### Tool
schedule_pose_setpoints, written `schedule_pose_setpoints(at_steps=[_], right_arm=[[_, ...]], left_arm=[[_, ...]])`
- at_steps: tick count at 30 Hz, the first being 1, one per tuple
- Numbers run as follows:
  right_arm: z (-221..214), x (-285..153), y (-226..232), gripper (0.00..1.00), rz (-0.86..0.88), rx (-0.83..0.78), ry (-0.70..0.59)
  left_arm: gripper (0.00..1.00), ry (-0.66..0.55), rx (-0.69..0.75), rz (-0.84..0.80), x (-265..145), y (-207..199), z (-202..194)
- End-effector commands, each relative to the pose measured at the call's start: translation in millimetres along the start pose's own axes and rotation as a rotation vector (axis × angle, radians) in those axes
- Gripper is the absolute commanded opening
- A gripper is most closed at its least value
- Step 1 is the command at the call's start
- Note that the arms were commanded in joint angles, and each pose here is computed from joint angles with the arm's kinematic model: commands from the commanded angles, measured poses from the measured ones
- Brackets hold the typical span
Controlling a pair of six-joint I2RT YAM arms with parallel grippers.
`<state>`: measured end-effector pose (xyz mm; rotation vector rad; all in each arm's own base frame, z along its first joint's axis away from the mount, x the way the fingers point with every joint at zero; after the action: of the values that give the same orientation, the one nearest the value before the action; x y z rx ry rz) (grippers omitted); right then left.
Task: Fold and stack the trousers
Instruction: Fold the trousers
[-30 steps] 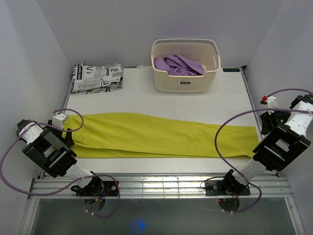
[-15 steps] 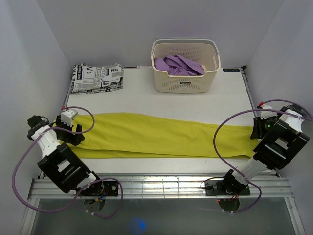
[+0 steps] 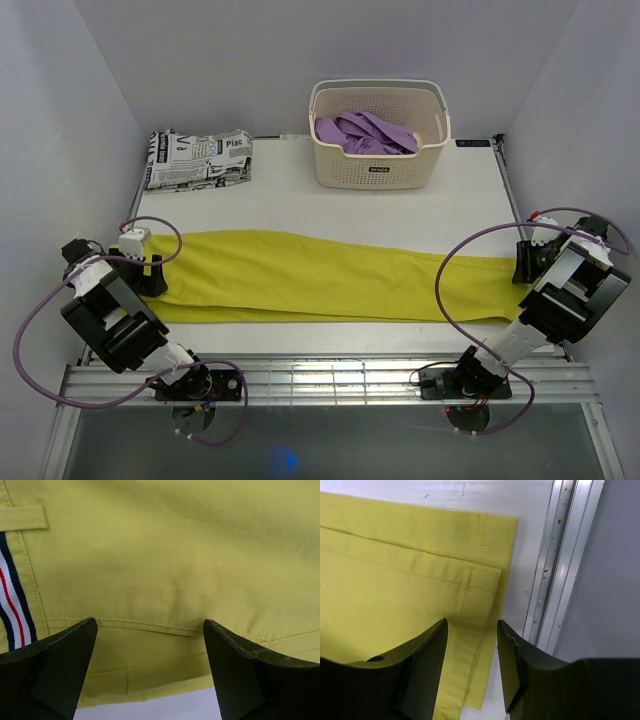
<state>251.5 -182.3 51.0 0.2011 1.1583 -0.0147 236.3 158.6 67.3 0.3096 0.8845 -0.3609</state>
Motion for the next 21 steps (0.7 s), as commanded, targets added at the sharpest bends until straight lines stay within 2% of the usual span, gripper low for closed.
schedule_pose_setpoints(at_steps=[1, 9, 12, 13, 15, 21], right_arm=[[6, 7, -4, 0.50, -0.005, 0.021, -0.012], [9, 9, 2, 0.40, 0.038, 0.016, 0.002], [13, 6, 3, 0.25, 0.043, 0.015, -0.002], [14, 4, 3, 0.16, 0.046, 0.013, -0.007], [17, -3, 5, 0.09, 0.040, 0.004, -0.021], [36, -24, 3, 0.08, 0.008, -0.072, -0.079]], left_arm=[[0.98, 0.019, -0.027, 0.028, 5, 4, -6], [0.98, 0.051, -0.044, 0.020, 17, 4, -19], [0.98, 0.055, -0.046, 0.019, 19, 4, -21], [0.97, 0.057, -0.046, 0.019, 19, 4, -21], [0.97, 0.066, -0.047, 0.025, 21, 5, -24], [0.96, 0.092, -0.046, 0.028, 24, 5, -31]])
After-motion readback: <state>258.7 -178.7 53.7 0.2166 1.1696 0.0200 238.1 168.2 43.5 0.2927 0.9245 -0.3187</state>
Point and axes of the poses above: each gripper's point midway between its finger pads, its own x axis out along the fingers, its own y axis along the line the jaws close on, z = x × y, the point moved 2 cm from there along -x, back along the fingers, and after that the axes turned 14 degrees about x, right-handed, at the moved point
